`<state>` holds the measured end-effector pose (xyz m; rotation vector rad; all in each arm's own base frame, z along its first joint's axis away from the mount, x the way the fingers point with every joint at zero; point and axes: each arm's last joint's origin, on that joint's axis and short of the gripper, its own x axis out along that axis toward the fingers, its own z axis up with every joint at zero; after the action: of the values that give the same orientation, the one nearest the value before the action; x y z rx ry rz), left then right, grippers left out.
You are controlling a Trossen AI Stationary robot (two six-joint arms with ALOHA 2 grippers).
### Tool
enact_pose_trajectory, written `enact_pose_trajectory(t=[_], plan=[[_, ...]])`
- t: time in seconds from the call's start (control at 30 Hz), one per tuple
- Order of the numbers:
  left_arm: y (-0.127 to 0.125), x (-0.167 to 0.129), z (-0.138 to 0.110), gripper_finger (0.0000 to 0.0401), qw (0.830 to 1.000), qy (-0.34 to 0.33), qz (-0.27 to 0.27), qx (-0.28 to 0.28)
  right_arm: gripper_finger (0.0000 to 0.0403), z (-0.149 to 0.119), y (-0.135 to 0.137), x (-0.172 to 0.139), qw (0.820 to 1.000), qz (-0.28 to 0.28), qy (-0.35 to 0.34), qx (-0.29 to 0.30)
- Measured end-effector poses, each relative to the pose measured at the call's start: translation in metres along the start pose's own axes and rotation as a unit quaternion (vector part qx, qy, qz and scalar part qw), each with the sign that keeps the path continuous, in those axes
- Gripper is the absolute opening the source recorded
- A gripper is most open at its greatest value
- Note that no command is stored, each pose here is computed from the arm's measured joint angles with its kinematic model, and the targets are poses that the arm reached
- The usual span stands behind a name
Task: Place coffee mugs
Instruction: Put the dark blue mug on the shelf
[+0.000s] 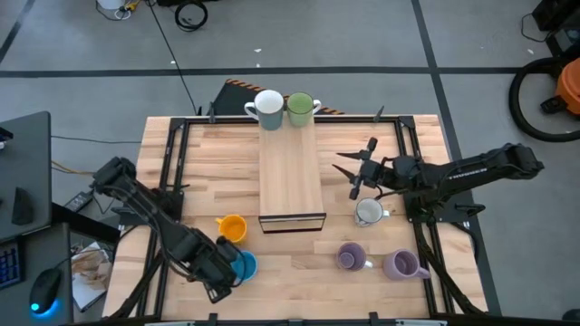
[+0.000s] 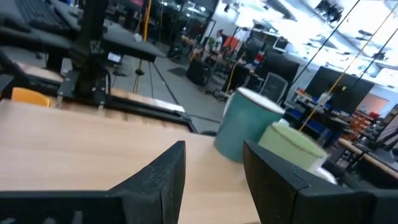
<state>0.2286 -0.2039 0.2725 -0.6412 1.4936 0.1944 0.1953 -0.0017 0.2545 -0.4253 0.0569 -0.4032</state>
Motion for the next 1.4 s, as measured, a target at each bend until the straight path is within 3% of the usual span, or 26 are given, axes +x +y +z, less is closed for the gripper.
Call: enact_pose_trajectory(t=[0.33, 0.83, 1.07, 1.4], plan=[[-0.019, 0.001, 0.002, 0.0148, 0.998, -0.018, 0.067, 0.011, 0.0165, 0.005, -0.004, -0.002, 1.000, -0.005, -0.023, -0.017], [-0.029, 0.018, -0.030, 0.0148, 0.985, -0.117, 0.116, 0.058, 0.0165, 0.008, -0.003, -0.003, 0.998, 0.016, -0.048, -0.024], [-0.032, 0.034, -0.034, 0.0148, 0.978, -0.120, 0.151, 0.085, 0.0165, 0.008, -0.003, -0.002, 0.999, 0.014, -0.046, -0.023], [-0.033, 0.057, -0.033, 0.0148, 0.973, -0.111, 0.187, 0.073, 0.0165, 0.008, -0.003, -0.002, 0.999, 0.014, -0.046, -0.021]])
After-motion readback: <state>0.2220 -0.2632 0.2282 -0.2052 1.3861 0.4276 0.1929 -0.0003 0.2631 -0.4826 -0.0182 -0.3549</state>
